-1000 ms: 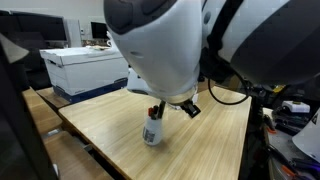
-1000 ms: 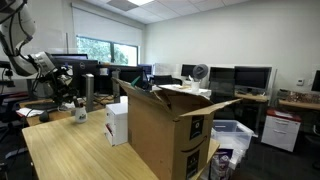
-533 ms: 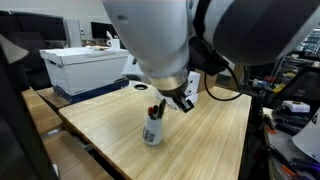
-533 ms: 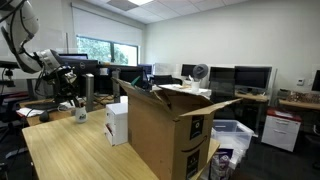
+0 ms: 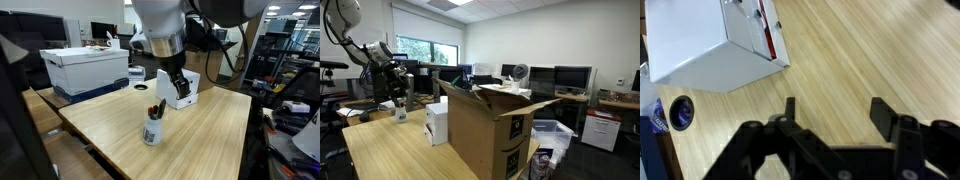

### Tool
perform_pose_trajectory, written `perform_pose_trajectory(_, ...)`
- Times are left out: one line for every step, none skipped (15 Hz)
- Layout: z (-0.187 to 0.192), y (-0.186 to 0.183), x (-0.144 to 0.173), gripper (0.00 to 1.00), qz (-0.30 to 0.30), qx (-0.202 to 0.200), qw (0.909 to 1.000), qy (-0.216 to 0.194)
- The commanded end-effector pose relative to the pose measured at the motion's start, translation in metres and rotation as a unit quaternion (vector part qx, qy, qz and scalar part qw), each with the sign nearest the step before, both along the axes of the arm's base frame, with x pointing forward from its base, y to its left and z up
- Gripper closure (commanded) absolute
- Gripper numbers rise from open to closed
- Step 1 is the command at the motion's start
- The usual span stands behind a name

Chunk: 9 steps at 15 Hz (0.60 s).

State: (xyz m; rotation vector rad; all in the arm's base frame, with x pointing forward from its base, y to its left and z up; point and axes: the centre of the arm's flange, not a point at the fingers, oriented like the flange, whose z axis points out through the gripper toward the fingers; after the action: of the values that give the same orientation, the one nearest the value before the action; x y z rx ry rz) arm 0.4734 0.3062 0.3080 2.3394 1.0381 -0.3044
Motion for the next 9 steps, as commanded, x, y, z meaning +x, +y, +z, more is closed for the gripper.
perform_pose_trajectory(0.016, -0.035, -0.006, 0.0, -0.039, 0.06, 0.9974, -0.013)
perform_pose_trajectory(0.019, -0.047, -0.002, 0.0, -0.066, 0.079, 0.9945, -0.022)
perform_pose_trajectory(0.019, -0.05, -0.001, 0.0, -0.076, 0.086, 0.9932, -0.023)
perform_pose_trajectory(0.02, -0.055, 0.0, 0.0, -0.089, 0.09, 0.9916, -0.028)
perform_pose_trajectory(0.021, -0.062, 0.002, 0.0, -0.103, 0.094, 0.9897, -0.031)
perform_pose_trajectory(0.022, -0.067, 0.003, 0.0, -0.11, 0.097, 0.9885, -0.035)
perform_pose_trajectory(0.026, -0.079, 0.004, 0.0, -0.13, 0.11, 0.9845, -0.042)
perform_pose_trajectory(0.031, -0.091, 0.005, 0.0, -0.156, 0.131, 0.9776, -0.051)
perform_pose_trajectory(0.034, -0.102, 0.007, 0.0, -0.179, 0.152, 0.9704, -0.057)
